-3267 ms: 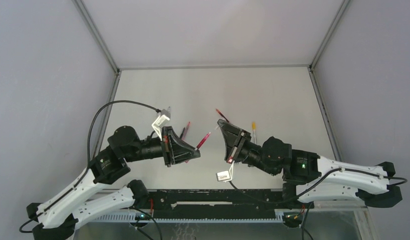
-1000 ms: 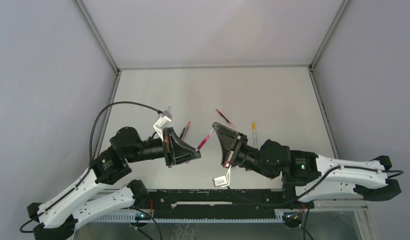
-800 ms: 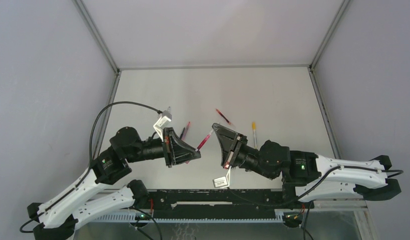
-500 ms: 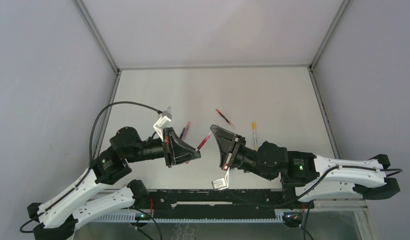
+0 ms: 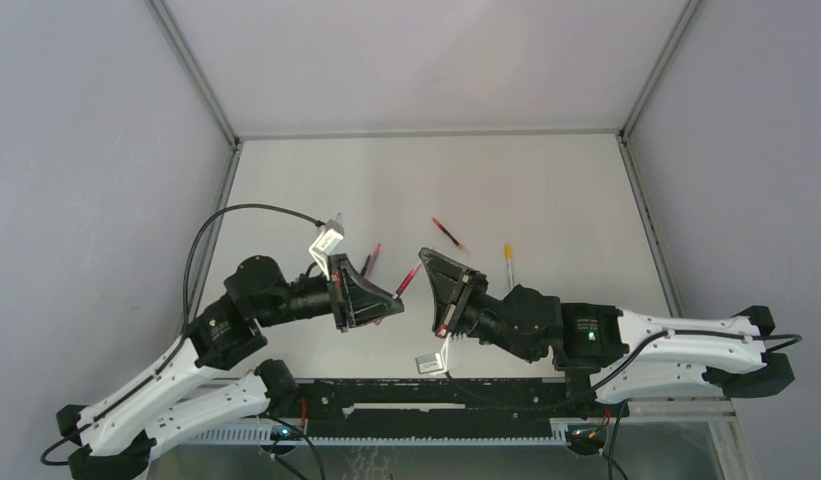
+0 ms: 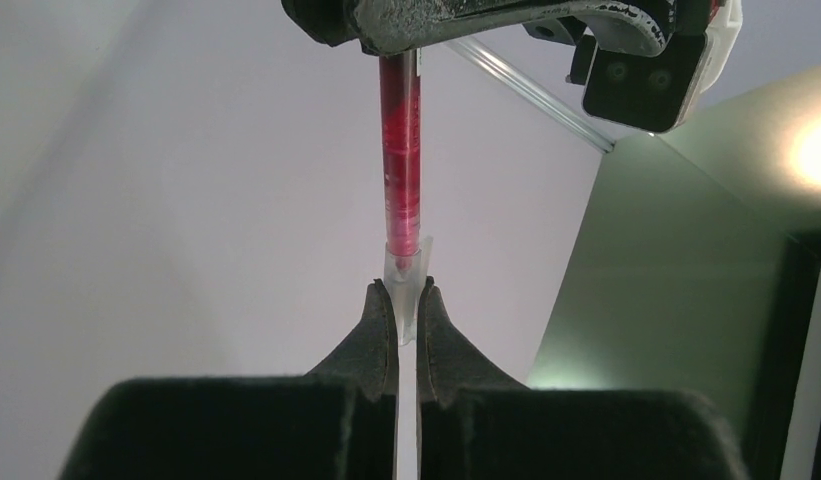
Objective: Insert the pens into the pen caps
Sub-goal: Insert the pen cap onto the pen.
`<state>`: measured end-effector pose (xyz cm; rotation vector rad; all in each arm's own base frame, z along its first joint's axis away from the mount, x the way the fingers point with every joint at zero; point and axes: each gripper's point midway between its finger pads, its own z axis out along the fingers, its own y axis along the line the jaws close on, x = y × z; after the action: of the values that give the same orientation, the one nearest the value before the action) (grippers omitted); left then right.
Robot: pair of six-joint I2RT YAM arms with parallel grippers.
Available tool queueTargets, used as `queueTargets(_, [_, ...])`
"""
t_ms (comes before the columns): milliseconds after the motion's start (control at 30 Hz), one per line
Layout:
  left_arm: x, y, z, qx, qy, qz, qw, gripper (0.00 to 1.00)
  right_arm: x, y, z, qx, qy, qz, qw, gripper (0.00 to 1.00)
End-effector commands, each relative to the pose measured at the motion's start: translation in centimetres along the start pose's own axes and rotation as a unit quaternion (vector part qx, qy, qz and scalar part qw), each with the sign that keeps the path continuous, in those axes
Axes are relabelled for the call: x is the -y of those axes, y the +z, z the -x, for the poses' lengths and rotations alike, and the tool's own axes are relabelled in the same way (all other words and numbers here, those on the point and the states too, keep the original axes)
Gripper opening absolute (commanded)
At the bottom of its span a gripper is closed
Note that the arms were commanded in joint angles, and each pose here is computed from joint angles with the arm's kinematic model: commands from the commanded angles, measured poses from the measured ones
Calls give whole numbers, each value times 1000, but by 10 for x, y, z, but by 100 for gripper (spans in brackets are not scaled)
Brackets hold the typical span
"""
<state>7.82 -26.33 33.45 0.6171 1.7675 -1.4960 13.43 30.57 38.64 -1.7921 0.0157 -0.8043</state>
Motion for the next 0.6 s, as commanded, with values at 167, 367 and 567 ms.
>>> queueTargets(167, [11, 5, 19, 48, -17, -24, 998, 0, 12, -2, -1, 4, -75, 3, 997, 0])
queueTargets(367, [15, 5, 18, 39, -11, -34, 999, 0, 9, -4, 10, 33, -83, 3, 996, 0])
queueTargets(567, [12, 6, 15, 30, -4, -29, 999, 0, 15, -8, 21, 58, -82, -12, 995, 0])
